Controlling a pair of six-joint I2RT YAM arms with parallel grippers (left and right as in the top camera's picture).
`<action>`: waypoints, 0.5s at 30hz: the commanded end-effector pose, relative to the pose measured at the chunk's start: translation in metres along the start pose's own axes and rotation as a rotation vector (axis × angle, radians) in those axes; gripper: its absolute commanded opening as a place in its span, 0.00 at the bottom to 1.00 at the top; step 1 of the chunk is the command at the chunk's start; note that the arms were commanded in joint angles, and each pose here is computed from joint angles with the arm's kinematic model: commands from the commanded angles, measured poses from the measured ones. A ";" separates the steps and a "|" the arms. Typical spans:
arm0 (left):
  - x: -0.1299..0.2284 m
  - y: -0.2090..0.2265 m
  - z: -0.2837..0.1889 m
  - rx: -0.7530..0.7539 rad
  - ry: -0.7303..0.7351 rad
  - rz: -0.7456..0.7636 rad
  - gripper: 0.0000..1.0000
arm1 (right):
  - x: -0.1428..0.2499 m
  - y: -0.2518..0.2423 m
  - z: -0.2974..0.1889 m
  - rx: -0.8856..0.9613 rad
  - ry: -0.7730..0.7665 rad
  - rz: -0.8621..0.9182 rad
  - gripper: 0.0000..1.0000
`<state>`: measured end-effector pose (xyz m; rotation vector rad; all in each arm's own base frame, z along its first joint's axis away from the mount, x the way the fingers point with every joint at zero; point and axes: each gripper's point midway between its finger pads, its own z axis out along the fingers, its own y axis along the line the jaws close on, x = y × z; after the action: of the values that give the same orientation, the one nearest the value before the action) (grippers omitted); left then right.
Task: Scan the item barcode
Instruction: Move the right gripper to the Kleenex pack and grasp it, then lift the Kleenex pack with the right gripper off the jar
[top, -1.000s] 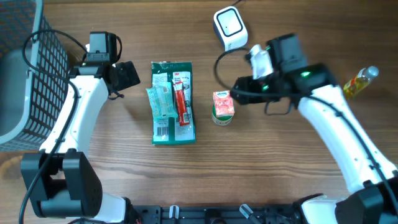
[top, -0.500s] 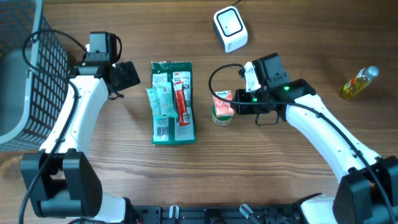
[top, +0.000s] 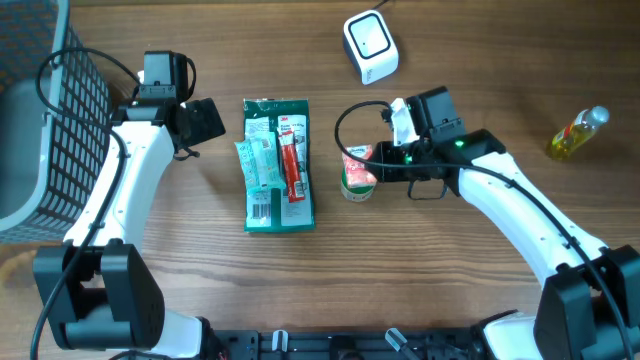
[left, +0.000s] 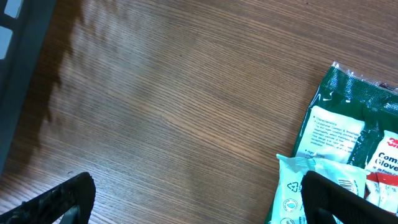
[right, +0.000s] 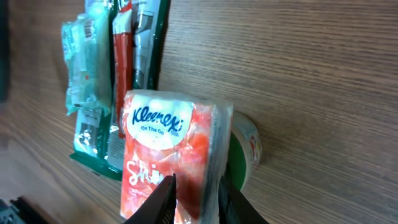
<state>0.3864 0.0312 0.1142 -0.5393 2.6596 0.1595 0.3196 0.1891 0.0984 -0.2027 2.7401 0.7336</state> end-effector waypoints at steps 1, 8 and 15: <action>0.002 0.003 0.004 -0.014 0.008 -0.001 1.00 | -0.003 0.004 0.000 -0.037 0.005 0.021 0.23; 0.002 0.003 0.004 -0.014 0.008 -0.001 1.00 | 0.005 0.000 0.004 -0.031 0.024 0.031 0.23; 0.002 0.003 0.004 -0.014 0.008 -0.001 1.00 | 0.016 -0.012 0.012 0.003 0.046 0.045 0.16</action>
<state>0.3865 0.0312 0.1143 -0.5392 2.6593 0.1594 0.3133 0.1872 0.0896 -0.1752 2.7633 0.7558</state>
